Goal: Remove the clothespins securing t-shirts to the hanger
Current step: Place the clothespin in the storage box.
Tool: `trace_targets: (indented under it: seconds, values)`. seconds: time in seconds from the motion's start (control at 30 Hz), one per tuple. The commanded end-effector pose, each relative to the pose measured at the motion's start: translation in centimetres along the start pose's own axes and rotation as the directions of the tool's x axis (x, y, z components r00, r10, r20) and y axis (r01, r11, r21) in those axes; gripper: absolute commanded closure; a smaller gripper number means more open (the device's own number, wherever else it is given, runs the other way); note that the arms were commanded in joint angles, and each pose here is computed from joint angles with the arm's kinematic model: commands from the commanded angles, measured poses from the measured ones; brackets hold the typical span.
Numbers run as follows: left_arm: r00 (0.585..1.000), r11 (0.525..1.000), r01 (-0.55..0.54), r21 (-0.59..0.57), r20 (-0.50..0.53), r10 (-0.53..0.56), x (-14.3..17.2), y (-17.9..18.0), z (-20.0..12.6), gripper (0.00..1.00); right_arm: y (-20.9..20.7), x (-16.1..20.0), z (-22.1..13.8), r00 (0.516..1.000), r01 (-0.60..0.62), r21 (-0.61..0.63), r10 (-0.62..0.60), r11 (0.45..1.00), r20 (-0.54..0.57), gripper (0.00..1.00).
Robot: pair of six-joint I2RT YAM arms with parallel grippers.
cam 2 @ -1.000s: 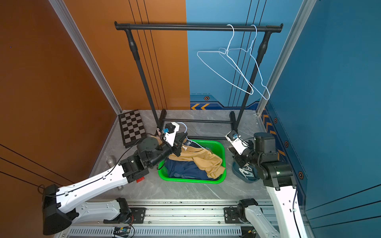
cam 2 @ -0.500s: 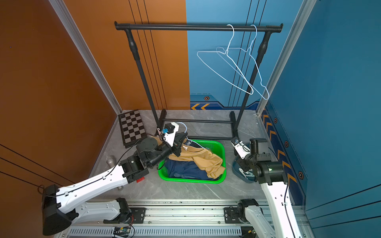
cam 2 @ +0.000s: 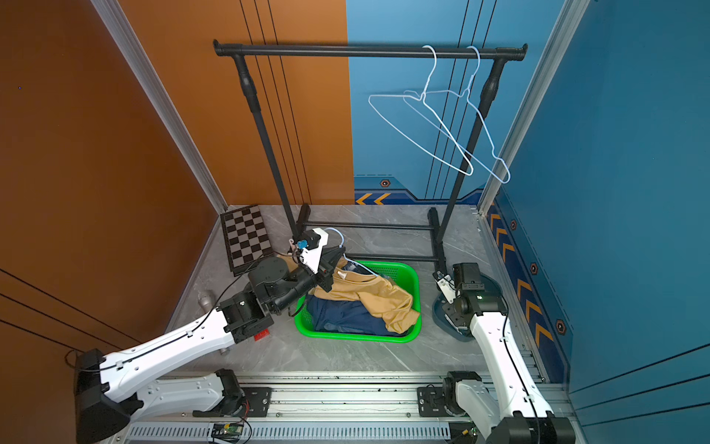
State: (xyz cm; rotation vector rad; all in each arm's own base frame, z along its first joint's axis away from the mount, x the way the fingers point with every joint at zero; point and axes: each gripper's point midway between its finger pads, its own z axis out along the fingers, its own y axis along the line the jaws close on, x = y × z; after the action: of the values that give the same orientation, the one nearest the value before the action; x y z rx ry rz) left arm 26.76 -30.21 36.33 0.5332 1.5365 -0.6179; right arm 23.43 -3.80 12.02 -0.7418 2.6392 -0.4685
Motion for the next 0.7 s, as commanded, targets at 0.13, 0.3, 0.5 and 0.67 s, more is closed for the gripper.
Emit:
trace_targets:
  seconds: [0.13,0.3,0.5,0.67]
  values:
    - [0.999,0.999,0.011,0.045,0.046,-0.013,-1.3,-0.8,-0.3,1.00,-0.1,0.1,2.6,0.999,-0.014,0.023,0.015,1.000,-0.033,0.62]
    - [0.999,0.999,0.009,0.042,0.049,-0.011,-1.4,-0.7,-0.3,1.00,0.8,1.3,4.2,0.995,0.003,0.002,-0.003,1.000,-0.095,0.62]
    - [0.999,0.999,0.007,0.043,0.049,-0.010,-1.5,-0.8,-0.3,1.00,1.3,1.8,4.9,0.993,0.017,-0.014,-0.019,1.000,-0.117,0.60]
    - [0.999,0.999,0.007,0.039,0.051,-0.009,-1.5,-0.7,-0.4,1.00,1.5,1.9,5.2,0.992,0.023,-0.019,-0.025,1.000,-0.123,0.57]
